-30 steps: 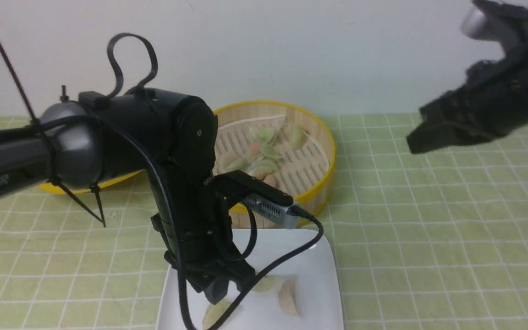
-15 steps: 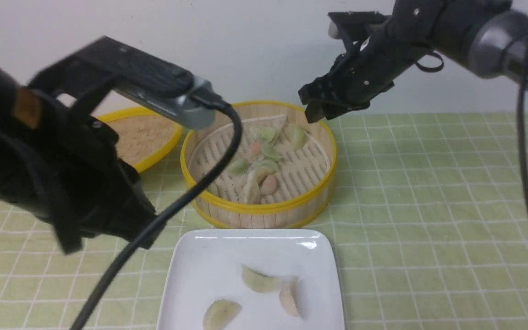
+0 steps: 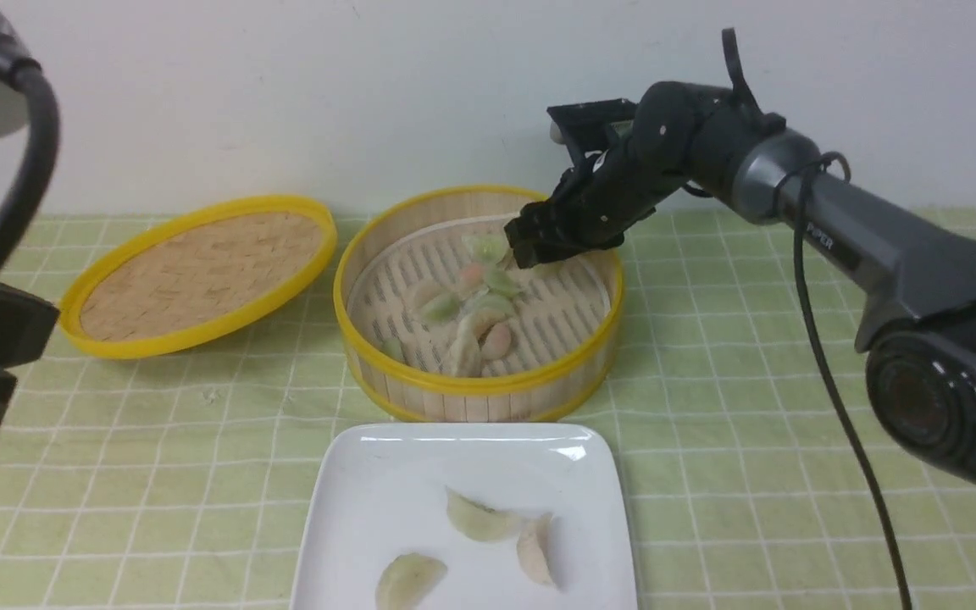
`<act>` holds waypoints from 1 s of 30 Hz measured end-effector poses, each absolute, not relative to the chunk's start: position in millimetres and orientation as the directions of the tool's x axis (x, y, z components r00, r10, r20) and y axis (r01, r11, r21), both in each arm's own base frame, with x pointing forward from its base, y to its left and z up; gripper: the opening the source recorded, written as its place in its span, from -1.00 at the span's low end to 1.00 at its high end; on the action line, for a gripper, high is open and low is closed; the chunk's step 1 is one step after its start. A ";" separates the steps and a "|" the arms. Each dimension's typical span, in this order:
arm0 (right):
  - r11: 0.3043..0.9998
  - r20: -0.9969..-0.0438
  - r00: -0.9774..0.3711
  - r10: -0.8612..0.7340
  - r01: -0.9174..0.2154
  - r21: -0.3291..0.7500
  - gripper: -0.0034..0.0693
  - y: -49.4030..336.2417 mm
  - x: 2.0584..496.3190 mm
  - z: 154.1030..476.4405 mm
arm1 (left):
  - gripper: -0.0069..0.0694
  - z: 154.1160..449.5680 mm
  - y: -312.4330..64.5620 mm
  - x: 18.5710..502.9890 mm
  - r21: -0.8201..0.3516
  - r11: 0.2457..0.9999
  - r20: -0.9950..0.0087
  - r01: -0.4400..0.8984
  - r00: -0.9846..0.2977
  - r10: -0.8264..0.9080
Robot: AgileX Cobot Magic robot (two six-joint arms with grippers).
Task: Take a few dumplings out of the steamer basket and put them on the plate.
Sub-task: Use the right arm to grab a dumpling from inside the steamer
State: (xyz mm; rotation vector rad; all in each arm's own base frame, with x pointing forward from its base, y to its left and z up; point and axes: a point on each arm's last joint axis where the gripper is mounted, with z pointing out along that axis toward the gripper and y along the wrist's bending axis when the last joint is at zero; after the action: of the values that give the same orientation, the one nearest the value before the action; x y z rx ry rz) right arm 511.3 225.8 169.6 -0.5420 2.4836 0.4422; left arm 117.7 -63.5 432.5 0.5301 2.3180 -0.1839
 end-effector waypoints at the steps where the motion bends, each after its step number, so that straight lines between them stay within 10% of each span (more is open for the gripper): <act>1: 0.865 -0.580 -0.762 -0.286 -0.466 0.186 0.19 225.7 511.4 169.5 | -0.84 432.7 -63.1 117.4 0.024 0.905 -0.698 0.425 -0.641 0.320; 25: 0.877 -0.549 -0.758 -0.352 -0.473 0.091 -0.36 221.4 509.7 170.1 | -0.84 432.4 -61.3 115.6 0.027 0.908 -0.691 0.419 -0.648 0.320; 30: 0.871 -0.514 -0.770 -0.377 -0.483 0.085 -0.87 216.8 498.6 199.3 | -0.84 432.4 -61.0 115.8 0.031 0.908 -0.691 0.417 -0.647 0.321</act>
State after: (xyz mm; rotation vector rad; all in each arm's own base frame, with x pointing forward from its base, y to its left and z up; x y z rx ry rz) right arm 498.6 216.8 199.3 -0.6266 2.5469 0.2911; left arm 115.8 -61.0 432.4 0.5236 2.3255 -0.1688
